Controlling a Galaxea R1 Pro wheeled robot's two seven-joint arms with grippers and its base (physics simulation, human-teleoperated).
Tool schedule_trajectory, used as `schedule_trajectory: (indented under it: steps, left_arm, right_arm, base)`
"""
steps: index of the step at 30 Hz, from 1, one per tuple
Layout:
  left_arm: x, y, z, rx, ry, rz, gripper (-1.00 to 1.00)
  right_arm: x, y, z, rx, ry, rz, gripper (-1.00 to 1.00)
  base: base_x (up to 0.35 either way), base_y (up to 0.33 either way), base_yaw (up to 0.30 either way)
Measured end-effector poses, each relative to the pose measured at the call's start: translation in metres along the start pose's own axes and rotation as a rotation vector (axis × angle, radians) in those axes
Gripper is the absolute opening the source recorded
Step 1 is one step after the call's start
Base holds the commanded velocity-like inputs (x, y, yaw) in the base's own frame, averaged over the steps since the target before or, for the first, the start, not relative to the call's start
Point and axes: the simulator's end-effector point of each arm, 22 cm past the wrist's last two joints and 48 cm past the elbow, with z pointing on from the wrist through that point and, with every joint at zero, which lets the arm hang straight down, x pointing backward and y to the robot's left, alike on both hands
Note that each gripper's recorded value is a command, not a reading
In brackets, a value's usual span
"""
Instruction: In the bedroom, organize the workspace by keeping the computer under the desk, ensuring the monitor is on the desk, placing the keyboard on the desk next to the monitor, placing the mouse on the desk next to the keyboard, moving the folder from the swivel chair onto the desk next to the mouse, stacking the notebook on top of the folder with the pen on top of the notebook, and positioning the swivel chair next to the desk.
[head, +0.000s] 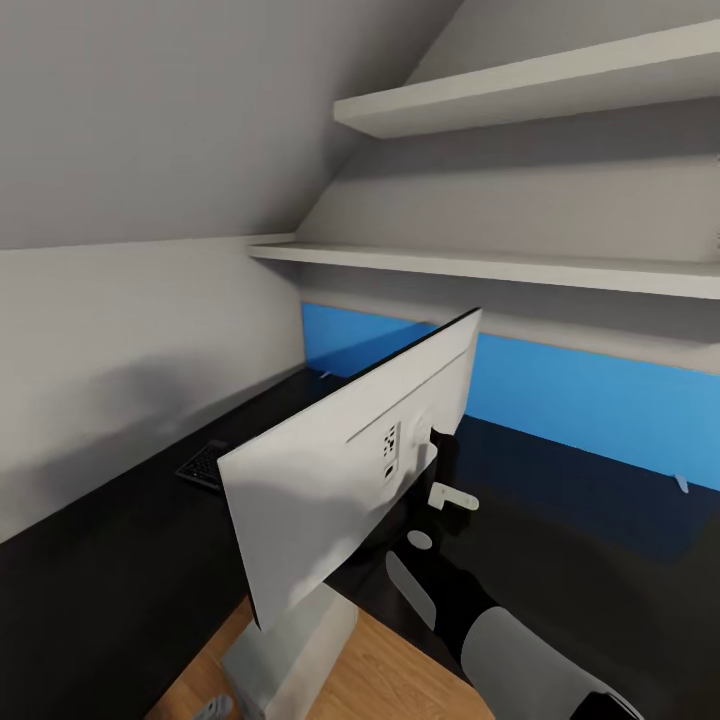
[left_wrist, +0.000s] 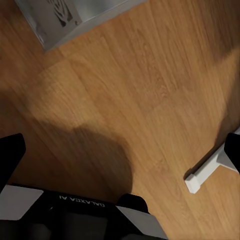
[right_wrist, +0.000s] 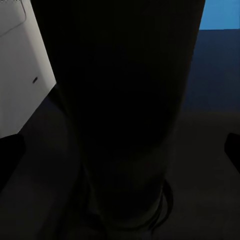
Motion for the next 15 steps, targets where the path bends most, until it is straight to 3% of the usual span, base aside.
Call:
schedule_trajectory:
  steps: [15]
  left_arm:
    - [0.0004, 0.0005, 0.0002, -0.001, 0.001, 0.000, 1.00]
  right_arm:
    - [-0.0034, 0.0026, -0.0006, -0.005, -0.004, 0.009, 1.00]
  base:
    - [0.000, 0.000, -0.087]
